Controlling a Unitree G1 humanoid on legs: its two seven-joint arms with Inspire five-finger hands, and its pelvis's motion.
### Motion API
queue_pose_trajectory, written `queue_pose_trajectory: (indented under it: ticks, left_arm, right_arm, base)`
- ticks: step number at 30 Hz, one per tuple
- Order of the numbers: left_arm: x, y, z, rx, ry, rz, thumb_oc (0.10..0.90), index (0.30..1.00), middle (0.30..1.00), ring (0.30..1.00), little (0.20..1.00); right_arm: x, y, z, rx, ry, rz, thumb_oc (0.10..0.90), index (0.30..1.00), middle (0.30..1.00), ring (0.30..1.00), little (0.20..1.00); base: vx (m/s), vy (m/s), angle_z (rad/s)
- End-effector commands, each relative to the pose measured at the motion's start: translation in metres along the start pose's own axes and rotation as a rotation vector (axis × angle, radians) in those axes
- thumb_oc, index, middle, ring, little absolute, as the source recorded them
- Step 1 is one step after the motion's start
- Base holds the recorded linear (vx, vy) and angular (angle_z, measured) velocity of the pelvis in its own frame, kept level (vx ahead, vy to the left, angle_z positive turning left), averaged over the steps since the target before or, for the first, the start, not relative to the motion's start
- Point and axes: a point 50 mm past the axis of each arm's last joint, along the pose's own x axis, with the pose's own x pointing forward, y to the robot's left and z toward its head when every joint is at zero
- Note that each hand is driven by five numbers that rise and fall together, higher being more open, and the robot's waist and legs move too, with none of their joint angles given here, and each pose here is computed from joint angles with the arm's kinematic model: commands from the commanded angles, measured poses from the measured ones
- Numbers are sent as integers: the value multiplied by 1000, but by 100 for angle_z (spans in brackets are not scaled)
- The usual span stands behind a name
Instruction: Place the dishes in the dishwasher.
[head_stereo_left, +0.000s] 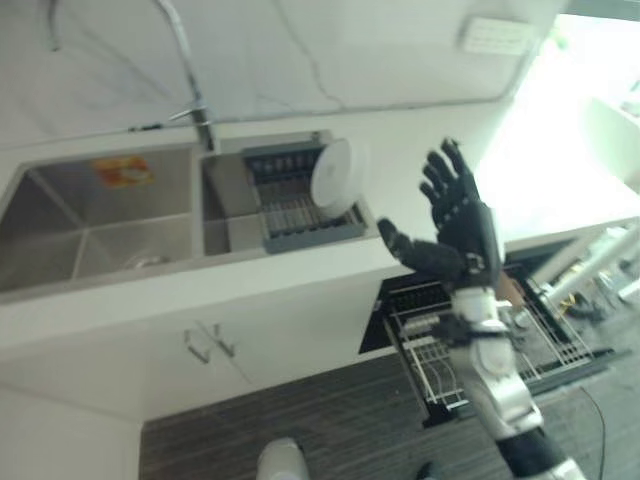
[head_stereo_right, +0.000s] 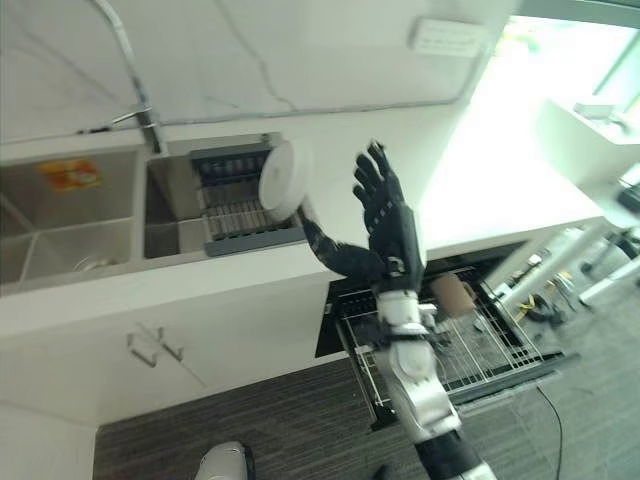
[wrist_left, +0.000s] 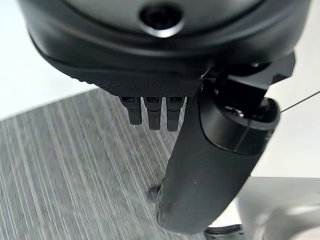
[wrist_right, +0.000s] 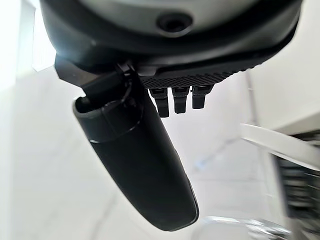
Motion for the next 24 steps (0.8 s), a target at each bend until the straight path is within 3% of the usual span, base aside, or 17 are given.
queue_pose_trajectory:
  ticks: [1, 8, 13, 19, 24]
  left_arm:
    - [6, 11, 21, -25, -43, 69, 800, 900, 900, 900, 900]
    - [4, 5, 20, 39, -66, 27, 800, 900, 900, 900, 900]
    - [2, 1, 20, 125, -118, 11, 800, 900, 900, 900, 900]
    - [6, 9, 50, 122, -199, 23, 800, 900, 900, 900, 900]
    - [6, 8, 72, 111, -279, 12, 800, 900, 900, 900, 900]
  right_arm:
    - [30, -5, 48, 24, -255, 38, 800, 900, 900, 900, 900]
    - [37, -4, 39, 35, -185, -14, 800, 900, 900, 900, 900]
    - [52, -21, 43, 21, -200, -100, 800, 900, 900, 900, 900]
    - [76, -22, 48, 173, -174, -121, 800, 900, 900, 900, 900]
    - [103, -27, 64, 128, -214, -112, 800, 900, 900, 900, 900]
  base:
    - [18, -4, 16]
    - [62, 42, 8]
    - [82, 52, 18]
    - [-25, 57, 11]
    - [-66, 67, 11]
